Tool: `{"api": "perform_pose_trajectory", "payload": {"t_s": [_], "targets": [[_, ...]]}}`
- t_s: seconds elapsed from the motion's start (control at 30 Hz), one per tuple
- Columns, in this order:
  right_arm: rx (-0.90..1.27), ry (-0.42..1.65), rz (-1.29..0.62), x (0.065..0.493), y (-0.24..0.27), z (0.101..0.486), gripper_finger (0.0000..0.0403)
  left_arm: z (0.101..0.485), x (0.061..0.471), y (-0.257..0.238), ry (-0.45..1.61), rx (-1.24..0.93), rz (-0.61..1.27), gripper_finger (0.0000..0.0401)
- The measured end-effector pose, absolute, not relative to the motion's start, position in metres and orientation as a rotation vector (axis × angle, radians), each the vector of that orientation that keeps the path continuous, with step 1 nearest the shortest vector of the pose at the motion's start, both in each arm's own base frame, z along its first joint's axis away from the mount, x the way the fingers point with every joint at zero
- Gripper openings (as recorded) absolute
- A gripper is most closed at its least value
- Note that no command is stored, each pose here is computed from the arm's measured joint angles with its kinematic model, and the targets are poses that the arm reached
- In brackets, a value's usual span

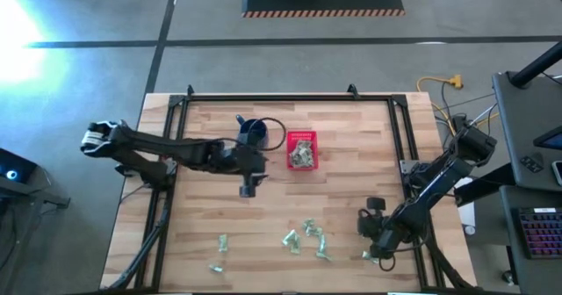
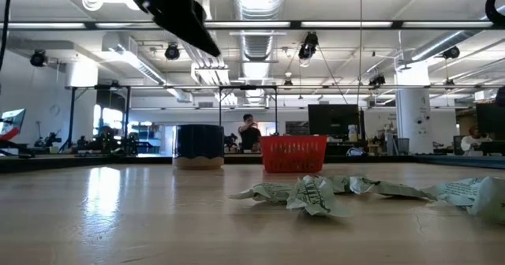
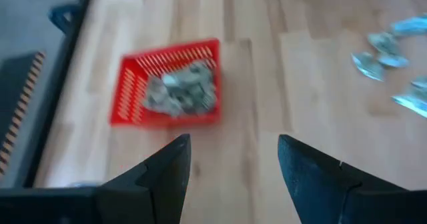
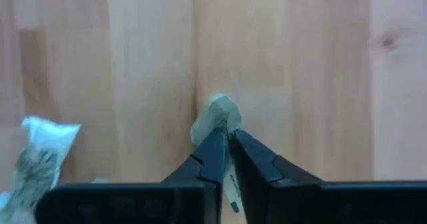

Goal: Pick and place items into bin
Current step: Put the green stevia packet into the red bin

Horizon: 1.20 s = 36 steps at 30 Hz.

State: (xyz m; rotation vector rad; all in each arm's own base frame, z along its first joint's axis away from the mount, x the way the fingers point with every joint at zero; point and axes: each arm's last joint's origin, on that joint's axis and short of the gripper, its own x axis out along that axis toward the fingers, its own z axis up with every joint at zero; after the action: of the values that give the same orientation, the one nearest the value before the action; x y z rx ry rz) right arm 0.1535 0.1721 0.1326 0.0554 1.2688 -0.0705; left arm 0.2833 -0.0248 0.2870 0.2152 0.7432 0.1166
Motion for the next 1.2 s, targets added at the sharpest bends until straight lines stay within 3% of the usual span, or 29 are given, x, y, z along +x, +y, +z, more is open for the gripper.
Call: {"api": "perform_pose_trajectory", "payload": {"t_s": [0.37, 0.57, 0.73, 1.0, 1.2], "targets": [[-0.096, 1.003, -0.229, 0.176, 0.158, 0.148, 0.0009, 0.285, 0.230, -0.068, 0.803, 0.112, 0.103, 0.0208], [-0.251, 0.815, -0.435, 0.202, 0.135, 0.162, 0.0009, 0.255, 0.203, -0.083, 0.862, 0.037, 0.067, 0.0208], [-0.319, 0.791, -0.537, 0.232, 0.103, 0.169, 0.0009, 0.229, 0.188, -0.092, 0.943, -0.051, 0.048, 0.0208], [-0.281, 0.721, -0.449, 0.282, 0.042, 0.184, 0.0009, 0.209, 0.176, -0.112, 1.017, -0.122, 0.004, 0.0208], [-0.172, 0.718, -0.417, 0.291, -0.006, 0.186, 0.0009, 0.204, 0.176, -0.136, 0.982, -0.132, -0.083, 0.0208]]}}
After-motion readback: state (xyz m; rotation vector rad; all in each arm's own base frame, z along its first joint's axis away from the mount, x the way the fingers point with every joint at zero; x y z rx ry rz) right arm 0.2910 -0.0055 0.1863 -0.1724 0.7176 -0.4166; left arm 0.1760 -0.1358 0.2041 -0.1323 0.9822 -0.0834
